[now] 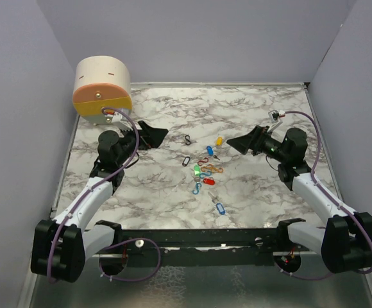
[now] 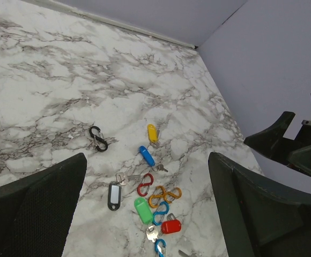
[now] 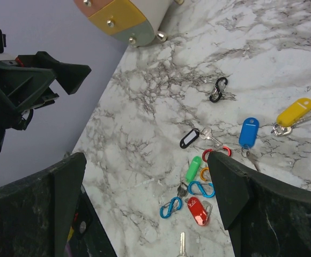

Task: Put the keys on the keyring

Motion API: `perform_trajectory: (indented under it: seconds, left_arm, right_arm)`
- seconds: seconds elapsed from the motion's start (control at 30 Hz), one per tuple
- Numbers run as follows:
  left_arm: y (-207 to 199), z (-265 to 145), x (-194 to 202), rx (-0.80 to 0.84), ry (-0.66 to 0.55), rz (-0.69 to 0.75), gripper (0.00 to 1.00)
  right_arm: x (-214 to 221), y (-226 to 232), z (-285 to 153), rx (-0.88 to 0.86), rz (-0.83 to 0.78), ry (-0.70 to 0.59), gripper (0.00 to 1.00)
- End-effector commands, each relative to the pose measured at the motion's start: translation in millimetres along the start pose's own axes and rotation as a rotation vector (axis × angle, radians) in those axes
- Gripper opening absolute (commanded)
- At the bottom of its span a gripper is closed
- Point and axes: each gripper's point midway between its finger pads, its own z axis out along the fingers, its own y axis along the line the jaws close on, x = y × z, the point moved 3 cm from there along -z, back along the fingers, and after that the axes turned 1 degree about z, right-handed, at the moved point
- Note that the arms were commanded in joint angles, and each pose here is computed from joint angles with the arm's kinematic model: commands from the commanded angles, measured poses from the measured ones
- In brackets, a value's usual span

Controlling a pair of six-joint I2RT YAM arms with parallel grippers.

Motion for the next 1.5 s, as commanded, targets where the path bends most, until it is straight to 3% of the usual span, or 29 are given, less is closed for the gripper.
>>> perform_trajectory:
  seconds: [0.0,1.27,1.47]
  left_arm:
    - [-3.6,-2.4,-5.3,0.015,-0.026,0.024,0.99]
    - [-23.1,-7.6,-11.8,0.103,-0.032,0.02,0.99]
    - [-14.8,-3.4,-7.4,0.076,-0.022,0.02,0.99]
  right_arm:
    - [-6.7,13.1,0.2,-0.06,-0.02,-0.013,1.0]
    - [-13.4,16.9,-7.6,-0.022,-0.091,-0.042,1.0]
    - [-16.2,4.0,-7.8,0.057,-0.128,-0.059,1.0]
